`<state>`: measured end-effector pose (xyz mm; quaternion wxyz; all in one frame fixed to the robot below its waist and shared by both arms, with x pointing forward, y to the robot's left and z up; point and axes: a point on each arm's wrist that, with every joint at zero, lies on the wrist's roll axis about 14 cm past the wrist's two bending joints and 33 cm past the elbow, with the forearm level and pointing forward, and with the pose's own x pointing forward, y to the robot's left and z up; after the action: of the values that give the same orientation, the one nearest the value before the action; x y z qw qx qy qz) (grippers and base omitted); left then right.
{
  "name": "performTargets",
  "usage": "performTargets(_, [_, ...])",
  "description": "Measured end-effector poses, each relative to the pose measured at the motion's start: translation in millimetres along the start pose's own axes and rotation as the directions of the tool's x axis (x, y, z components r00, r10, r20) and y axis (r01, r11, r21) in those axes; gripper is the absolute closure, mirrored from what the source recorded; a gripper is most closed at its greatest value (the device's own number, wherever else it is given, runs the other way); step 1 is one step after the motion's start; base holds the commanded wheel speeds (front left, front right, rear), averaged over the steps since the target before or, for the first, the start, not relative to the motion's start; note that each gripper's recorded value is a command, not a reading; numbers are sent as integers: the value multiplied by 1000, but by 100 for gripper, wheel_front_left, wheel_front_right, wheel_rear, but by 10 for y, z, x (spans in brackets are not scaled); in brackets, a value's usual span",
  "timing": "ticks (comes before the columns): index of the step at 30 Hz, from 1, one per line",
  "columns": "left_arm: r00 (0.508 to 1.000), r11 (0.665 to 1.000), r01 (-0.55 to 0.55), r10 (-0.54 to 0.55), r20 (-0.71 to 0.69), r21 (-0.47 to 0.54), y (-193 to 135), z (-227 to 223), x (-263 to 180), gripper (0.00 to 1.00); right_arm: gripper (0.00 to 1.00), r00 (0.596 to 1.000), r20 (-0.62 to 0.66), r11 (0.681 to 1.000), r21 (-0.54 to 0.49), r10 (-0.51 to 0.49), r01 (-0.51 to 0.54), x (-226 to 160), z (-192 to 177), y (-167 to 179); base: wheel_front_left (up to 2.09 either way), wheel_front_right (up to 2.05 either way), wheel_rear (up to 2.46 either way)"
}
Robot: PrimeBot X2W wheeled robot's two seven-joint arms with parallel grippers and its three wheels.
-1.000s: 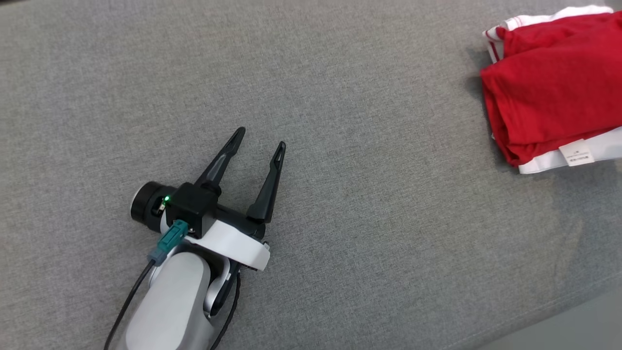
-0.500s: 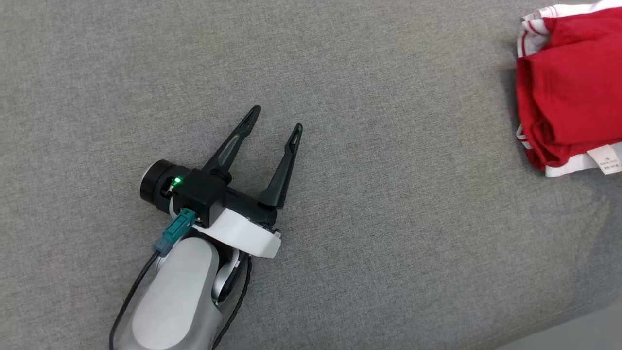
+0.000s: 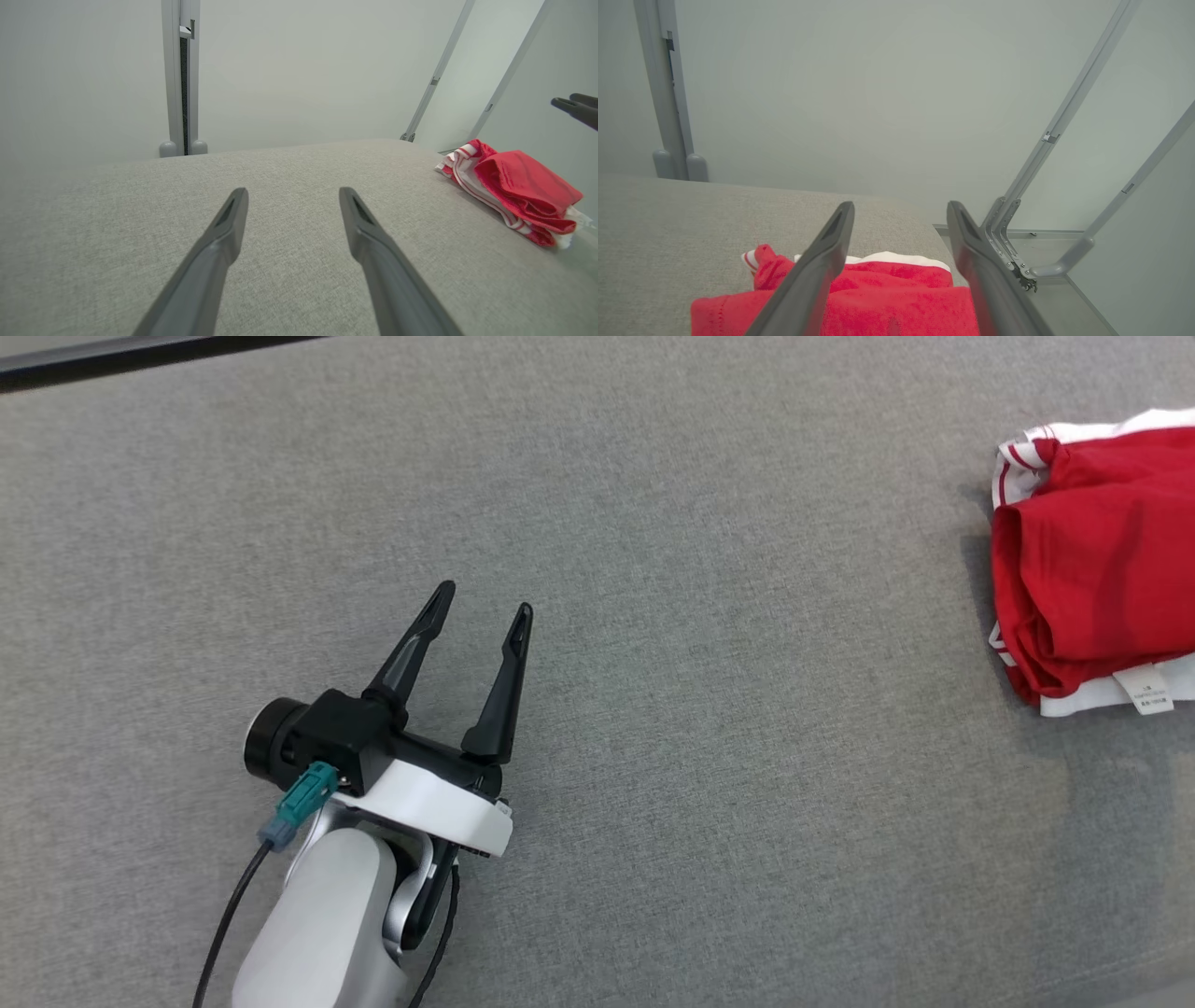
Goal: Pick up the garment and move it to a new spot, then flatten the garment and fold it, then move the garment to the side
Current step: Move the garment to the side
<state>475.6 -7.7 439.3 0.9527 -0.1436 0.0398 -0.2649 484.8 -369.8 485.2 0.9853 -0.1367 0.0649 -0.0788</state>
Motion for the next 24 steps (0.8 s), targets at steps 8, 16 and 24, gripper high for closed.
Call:
performTargets(8, [989,992,-127,126,82,8,196,421,-372,0,0,965,239,977,156,108,-148,-156,677,675,0,0,0])
performTargets(16, [947,955,-295,288,140,37,455,681,-957,0,0,919,322,896,302,226,-326,-556,845,1518,0,0,0])
performTargets(24, [918,925,-379,371,141,32,562,688,-1325,0,0,898,316,840,353,307,-412,-872,801,1983,0,0,0])
